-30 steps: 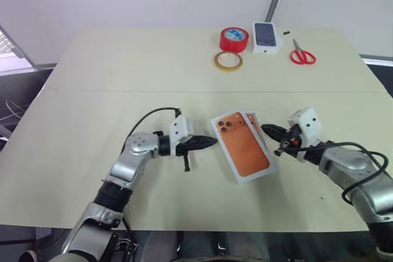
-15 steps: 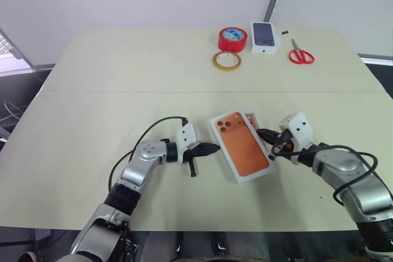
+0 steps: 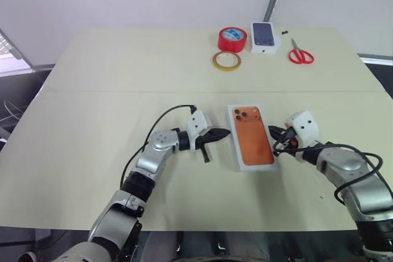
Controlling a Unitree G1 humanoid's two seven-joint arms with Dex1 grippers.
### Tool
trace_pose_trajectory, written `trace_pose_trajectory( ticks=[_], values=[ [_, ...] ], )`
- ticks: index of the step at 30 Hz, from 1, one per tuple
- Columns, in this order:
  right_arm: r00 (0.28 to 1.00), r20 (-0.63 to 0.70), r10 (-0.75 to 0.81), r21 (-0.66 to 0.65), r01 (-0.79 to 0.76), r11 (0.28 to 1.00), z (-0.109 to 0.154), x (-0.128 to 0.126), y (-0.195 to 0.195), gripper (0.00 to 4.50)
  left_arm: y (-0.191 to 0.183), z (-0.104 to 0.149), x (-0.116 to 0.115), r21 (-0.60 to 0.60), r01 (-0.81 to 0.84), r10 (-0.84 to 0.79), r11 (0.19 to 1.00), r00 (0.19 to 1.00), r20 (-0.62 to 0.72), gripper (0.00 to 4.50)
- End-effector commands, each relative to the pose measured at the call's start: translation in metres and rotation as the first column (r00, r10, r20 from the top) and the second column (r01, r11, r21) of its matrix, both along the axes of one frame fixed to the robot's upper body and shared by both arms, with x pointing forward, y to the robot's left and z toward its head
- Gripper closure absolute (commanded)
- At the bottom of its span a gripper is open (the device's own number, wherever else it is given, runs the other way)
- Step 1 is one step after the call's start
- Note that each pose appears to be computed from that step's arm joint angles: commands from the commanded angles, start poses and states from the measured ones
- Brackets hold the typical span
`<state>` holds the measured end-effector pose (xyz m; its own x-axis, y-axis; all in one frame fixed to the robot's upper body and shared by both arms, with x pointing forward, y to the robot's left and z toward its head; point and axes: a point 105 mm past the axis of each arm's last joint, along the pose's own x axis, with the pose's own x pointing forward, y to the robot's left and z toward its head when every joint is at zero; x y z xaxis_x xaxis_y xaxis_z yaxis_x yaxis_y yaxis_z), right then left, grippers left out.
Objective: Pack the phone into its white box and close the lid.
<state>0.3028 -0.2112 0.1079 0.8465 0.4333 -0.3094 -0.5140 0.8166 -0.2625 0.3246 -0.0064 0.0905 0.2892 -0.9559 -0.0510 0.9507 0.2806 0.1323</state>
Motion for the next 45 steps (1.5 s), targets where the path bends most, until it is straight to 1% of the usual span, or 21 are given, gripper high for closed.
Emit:
trace_pose_trajectory(
  ticks=[1, 9, 15, 19, 22, 23, 24, 25, 27, 28, 29, 31, 33, 35, 36, 38, 40, 41, 42, 44, 45],
  values=[
    [0.998, 0.050, 0.034, 0.003, -0.035, 0.999, 0.010, 0.001, 0.010, 4.46, -0.007, 0.011, -0.004, -0.025, 0.031, -0.030, 0.999, 0.999, 0.044, 4.50],
    [0.998, 0.054, 0.014, -0.022, -0.013, 1.000, 0.007, 0.007, 0.011, 4.46, 0.002, 0.010, 0.004, -0.017, -0.028, 0.029, 0.999, 0.998, 0.051, 4.50],
    [0.998, 0.055, -0.034, -0.077, 0.038, 0.996, 0.004, 0.014, -0.003, 4.46, 0.008, 0.009, 0.005, -0.012, -0.054, 0.055, 0.998, 0.997, 0.055, 4.50],
    [0.993, 0.085, -0.077, -0.111, 0.086, 0.990, 0.009, 0.019, -0.014, 4.46, 0.019, 0.009, 0.006, -0.012, -0.086, 0.086, 0.996, 0.994, 0.069, 4.50],
    [0.986, 0.128, -0.111, -0.125, 0.127, 0.984, 0.019, 0.022, -0.023, 4.46, 0.025, 0.018, 0.011, -0.045, -0.120, 0.123, 0.992, 0.989, 0.076, 4.50],
    [0.979, 0.171, -0.115, -0.104, 0.134, 0.986, 0.030, 0.024, -0.024, 4.46, 0.026, 0.027, 0.015, -0.082, -0.136, 0.142, 0.987, 0.987, 0.070, 4.50],
    [0.974, 0.202, -0.107, -0.035, 0.116, 0.993, 0.042, 0.024, -0.021, 4.46, 0.025, 0.038, 0.018, -0.119, -0.147, 0.158, 0.982, 0.984, 0.081, 4.50],
    [0.972, 0.218, -0.089, 0.042, 0.082, 0.996, 0.052, 0.022, -0.015, 4.46, 0.022, 0.047, 0.021, -0.148, -0.150, 0.164, 0.978, 0.983, 0.087, 4.50],
    [0.966, 0.255, -0.043, 0.120, 0.012, 0.993, 0.065, 0.018, -0.004, 4.46, 0.016, 0.058, 0.024, -0.178, -0.145, 0.163, 0.973, 0.982, 0.091, 4.50],
    [0.973, 0.230, 0.022, 0.147, -0.057, 0.987, 0.062, 0.012, 0.007, 4.46, 0.009, 0.062, 0.026, -0.195, -0.138, 0.156, 0.971, 0.984, 0.080, 4.50],
    [0.972, 0.220, 0.086, 0.138, -0.119, 0.983, 0.057, 0.004, 0.016, 4.46, 0.000, 0.064, 0.027, -0.205, -0.131, 0.147, 0.970, 0.987, 0.065, 4.50],
    [0.966, 0.185, 0.183, 0.135, -0.209, 0.969, 0.047, -0.009, 0.029, 4.46, -0.016, 0.064, 0.027, -0.192, -0.103, 0.121, 0.976, 0.989, 0.081, 4.50],
    [0.957, 0.108, 0.271, 0.113, -0.282, 0.953, 0.027, -0.024, 0.036, 4.46, -0.029, 0.057, 0.033, -0.168, -0.103, 0.112, 0.980, 0.993, 0.045, 4.50],
    [0.943, 0.042, 0.329, 0.075, -0.331, 0.941, 0.010, -0.037, 0.039, 4.46, -0.037, 0.048, 0.035, -0.128, -0.092, 0.097, 0.988, 0.995, 0.036, 4.50],
    [0.937, -0.002, 0.348, 0.056, -0.348, 0.936, -0.001, -0.043, 0.040, 4.46, -0.040, 0.039, 0.034, -0.080, -0.079, 0.082, 0.994, 0.996, 0.029, 4.50],
    [0.932, -0.072, 0.355, -0.030, -0.358, 0.933, -0.022, -0.050, 0.037, 4.46, -0.042, 0.014, 0.030, 0.073, -0.055, 0.048, 0.996, 0.993, 0.104, 4.50],
    [0.927, -0.103, 0.361, -0.130, -0.372, 0.919, -0.036, -0.054, 0.034, 4.46, -0.038, -0.013, 0.025, 0.206, -0.025, 0.007, 0.978, 0.996, 0.089, 4.50],
    [0.927, -0.103, 0.360, -0.160, -0.373, 0.914, -0.038, -0.054, 0.032, 4.46, -0.035, -0.021, 0.023, 0.230, -0.014, -0.004, 0.973, 0.997, 0.076, 4.50],
    [0.935, -0.086, 0.344, -0.174, -0.354, 0.919, -0.037, -0.051, 0.031, 4.46, -0.033, -0.024, 0.021, 0.227, 0.000, -0.011, 0.974, 0.999, 0.046, 4.50],
    [0.954, -0.058, 0.295, -0.135, -0.301, 0.944, -0.029, -0.041, 0.029, 4.46, -0.028, -0.022, 0.020, 0.181, 0.009, -0.005, 0.983, 1.000, -0.020, 4.50],
    [0.959, -0.067, 0.277, -0.066, -0.281, 0.957, -0.025, -0.039, 0.028, 4.46, -0.026, -0.017, 0.020, 0.138, 0.020, -0.011, 0.990, 0.998, -0.066, 4.50]
  ],
)
